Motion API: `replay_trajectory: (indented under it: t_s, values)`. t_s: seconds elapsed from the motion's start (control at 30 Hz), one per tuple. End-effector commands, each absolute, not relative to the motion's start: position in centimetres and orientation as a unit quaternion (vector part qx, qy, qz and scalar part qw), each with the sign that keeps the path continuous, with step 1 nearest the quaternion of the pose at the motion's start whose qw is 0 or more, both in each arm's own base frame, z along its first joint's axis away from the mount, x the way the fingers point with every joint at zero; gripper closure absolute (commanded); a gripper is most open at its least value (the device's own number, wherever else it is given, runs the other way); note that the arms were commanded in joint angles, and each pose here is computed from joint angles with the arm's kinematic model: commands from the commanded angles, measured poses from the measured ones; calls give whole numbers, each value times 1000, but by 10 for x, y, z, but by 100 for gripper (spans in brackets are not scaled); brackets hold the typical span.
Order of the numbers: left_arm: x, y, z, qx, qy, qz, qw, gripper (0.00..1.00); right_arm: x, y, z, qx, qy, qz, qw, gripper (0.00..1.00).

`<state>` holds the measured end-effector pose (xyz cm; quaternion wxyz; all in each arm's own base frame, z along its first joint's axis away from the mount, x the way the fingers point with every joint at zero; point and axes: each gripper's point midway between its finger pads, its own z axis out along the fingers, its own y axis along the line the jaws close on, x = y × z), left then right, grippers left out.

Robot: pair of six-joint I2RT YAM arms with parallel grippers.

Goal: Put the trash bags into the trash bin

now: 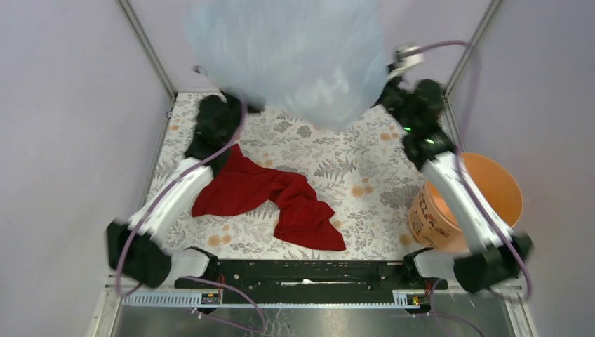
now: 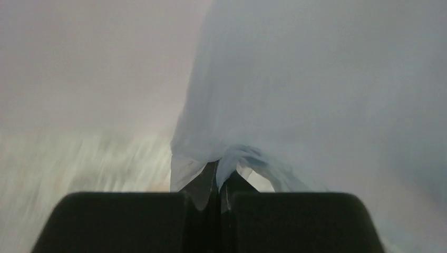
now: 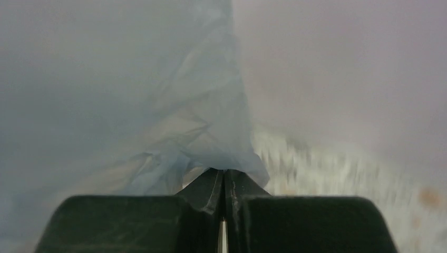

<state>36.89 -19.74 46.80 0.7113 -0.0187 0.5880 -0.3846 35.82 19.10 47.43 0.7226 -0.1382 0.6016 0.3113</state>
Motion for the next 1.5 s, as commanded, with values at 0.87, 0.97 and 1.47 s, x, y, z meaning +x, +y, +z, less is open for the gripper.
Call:
replay_trajectory:
  t_s: [0.87,0.97,1.47]
  values:
    - [343,-191,448,-32,636,-392,664,100,338,182,447,-113,632,320,697,100]
    - [364,-196,348,-60,719,-373,584,100,373,195,334,-94,745,301,588,100]
    - [333,-180,362,-42,715,-370,592,100,349,222,310,-110,788,366,483,100]
